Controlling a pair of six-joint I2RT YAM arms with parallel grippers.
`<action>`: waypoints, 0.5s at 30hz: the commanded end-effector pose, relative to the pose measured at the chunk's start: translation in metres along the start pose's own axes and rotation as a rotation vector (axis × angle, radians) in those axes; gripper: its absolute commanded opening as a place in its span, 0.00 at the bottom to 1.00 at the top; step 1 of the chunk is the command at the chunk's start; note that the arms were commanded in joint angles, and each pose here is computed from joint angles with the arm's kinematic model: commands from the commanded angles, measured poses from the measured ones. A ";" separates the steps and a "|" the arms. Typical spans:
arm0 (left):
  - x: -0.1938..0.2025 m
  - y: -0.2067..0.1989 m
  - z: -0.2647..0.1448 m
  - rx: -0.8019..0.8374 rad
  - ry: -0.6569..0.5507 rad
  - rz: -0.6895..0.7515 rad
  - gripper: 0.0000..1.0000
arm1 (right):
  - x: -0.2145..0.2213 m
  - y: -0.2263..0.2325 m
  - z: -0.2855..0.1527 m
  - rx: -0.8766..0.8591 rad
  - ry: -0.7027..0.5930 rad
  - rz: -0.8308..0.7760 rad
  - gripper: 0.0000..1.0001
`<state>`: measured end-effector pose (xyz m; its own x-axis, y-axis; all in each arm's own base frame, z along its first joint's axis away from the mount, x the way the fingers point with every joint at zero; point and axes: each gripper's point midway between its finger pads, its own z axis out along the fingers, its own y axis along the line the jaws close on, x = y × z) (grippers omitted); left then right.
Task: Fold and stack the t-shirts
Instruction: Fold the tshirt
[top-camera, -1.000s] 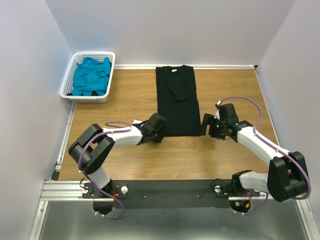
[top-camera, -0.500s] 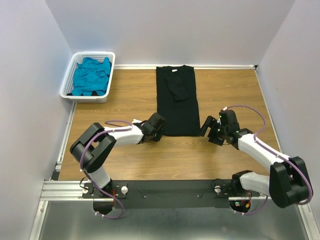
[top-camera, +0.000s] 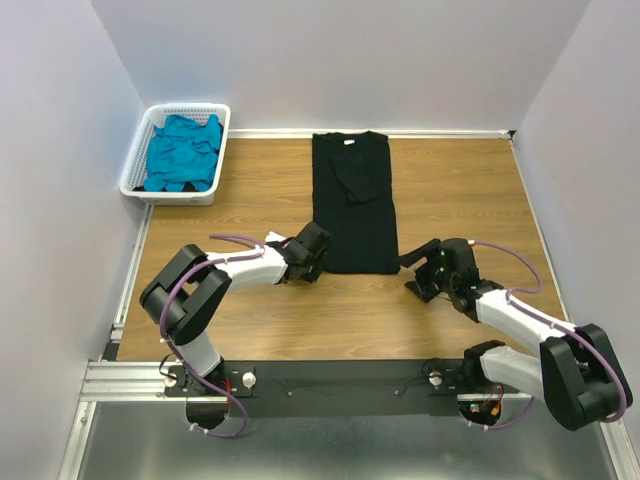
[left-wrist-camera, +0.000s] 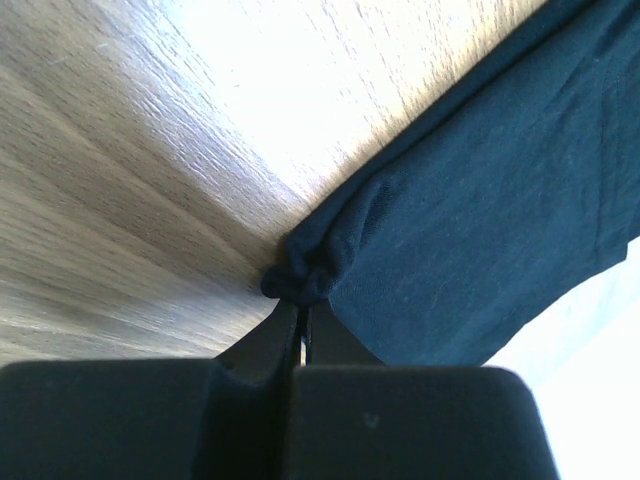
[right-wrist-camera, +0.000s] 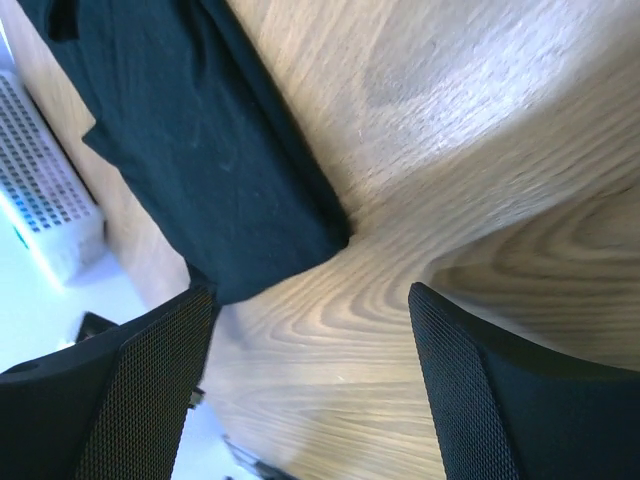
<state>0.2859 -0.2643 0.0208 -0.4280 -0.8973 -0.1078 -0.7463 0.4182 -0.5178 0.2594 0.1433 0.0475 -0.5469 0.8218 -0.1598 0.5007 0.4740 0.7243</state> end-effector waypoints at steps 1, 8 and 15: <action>-0.009 0.026 -0.002 -0.083 -0.030 0.074 0.00 | 0.001 -0.004 0.010 0.021 -0.044 0.129 0.87; -0.009 0.011 -0.016 -0.027 -0.015 0.082 0.00 | 0.009 -0.026 0.019 0.100 -0.061 0.198 0.87; -0.012 0.001 -0.028 0.015 -0.018 0.082 0.00 | 0.016 -0.028 0.026 0.123 -0.044 0.205 0.87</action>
<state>0.2806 -0.2600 0.0417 -0.4728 -0.8714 -0.1310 -0.7075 0.4640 -0.5331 0.2682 0.1650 0.0395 -0.4369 0.8993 -0.0187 0.5926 0.3035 0.7461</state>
